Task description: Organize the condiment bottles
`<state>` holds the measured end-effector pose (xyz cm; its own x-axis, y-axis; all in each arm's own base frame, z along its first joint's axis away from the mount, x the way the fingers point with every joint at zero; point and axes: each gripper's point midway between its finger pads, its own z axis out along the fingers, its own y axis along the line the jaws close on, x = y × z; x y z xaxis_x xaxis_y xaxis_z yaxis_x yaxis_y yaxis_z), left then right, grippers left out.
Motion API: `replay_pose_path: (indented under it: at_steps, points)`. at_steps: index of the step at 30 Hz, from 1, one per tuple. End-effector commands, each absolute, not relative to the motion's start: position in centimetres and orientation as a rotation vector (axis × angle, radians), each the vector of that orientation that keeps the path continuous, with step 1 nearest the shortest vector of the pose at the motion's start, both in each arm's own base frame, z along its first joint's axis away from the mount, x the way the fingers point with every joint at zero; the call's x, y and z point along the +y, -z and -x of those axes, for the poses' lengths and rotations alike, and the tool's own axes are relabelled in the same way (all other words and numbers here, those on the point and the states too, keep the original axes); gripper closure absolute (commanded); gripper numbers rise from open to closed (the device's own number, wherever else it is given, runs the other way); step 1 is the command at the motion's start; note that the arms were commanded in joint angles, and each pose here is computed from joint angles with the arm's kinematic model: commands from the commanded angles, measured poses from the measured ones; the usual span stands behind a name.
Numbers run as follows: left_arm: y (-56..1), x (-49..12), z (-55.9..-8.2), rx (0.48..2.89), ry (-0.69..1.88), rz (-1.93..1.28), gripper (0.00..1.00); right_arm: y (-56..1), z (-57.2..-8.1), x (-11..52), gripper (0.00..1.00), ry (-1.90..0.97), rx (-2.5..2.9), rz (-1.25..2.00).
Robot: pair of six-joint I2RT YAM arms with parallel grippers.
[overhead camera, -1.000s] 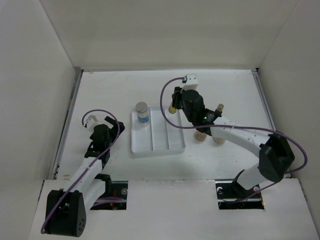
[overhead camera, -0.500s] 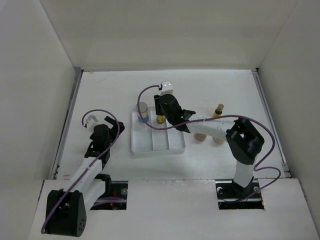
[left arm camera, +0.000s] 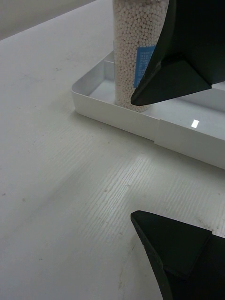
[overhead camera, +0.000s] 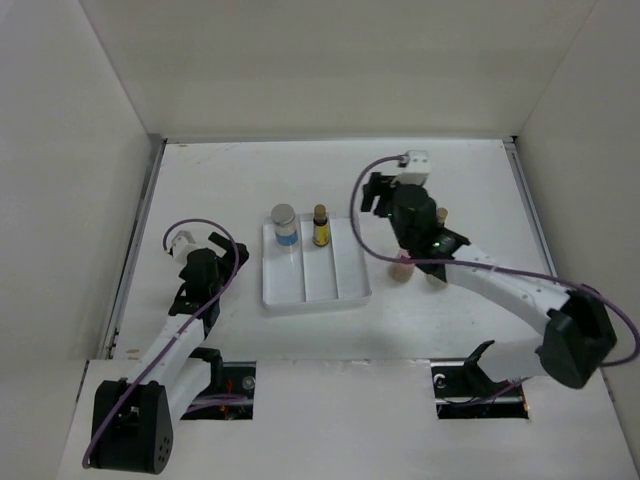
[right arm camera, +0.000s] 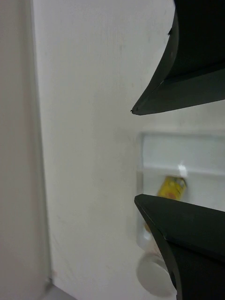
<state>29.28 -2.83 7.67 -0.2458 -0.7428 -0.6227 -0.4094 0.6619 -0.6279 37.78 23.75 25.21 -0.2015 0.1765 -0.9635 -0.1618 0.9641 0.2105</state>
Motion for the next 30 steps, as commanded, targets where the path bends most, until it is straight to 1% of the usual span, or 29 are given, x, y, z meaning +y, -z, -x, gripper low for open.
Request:
replay_pose_path:
  at_steps: [1,3,6,9,12,20,21,22,23,24,26,30]
  points:
    - [-9.1,-3.1,-30.1,1.819,0.454,0.892,0.00,-24.1,-38.2,13.9,0.24,-0.091,1.717,-0.270]
    - [-9.1,-3.2,-30.2,1.822,0.458,0.891,0.00,-22.7,-38.0,9.7,0.24,0.023,1.740,-0.345]
    - [-9.2,-3.3,-30.2,1.821,0.457,0.884,0.00,-20.8,-37.8,6.0,0.23,0.128,1.784,-0.420]
    - [-9.3,-3.5,-30.4,1.826,0.465,0.885,0.00,-19.3,-38.1,5.0,0.24,0.152,1.820,-0.441]
    - [-9.2,-3.5,-30.2,1.823,0.457,0.879,0.00,-18.1,-38.8,4.9,0.27,0.149,1.850,-0.447]
    - [-9.3,-3.4,-30.3,1.823,0.452,0.884,0.00,-15.5,-39.8,5.6,0.47,0.117,1.934,-0.442]
    - [-9.3,-3.5,-30.4,1.827,0.454,0.878,0.00,-15.4,-39.9,5.6,0.52,0.118,1.939,-0.441]
    - [-9.4,-3.5,-30.4,1.826,0.451,0.875,0.00,-15.6,-40.0,5.5,0.61,0.123,1.934,-0.446]
    - [-9.4,-3.5,-30.3,1.823,0.453,0.874,0.00,-16.0,-40.0,5.6,0.67,0.120,1.917,-0.450]
    - [-9.4,-3.4,-30.3,1.819,0.451,0.879,0.00,-17.0,-40.1,5.4,0.71,0.120,1.884,-0.460]
    - [-9.5,-3.3,-30.3,1.818,0.451,0.883,0.00,-19.8,-40.3,5.7,0.74,0.101,1.796,-0.454]
    - [-9.8,-3.5,-30.4,1.811,0.457,0.877,0.00,-24.9,-40.7,8.9,0.75,0.034,1.674,-0.352]
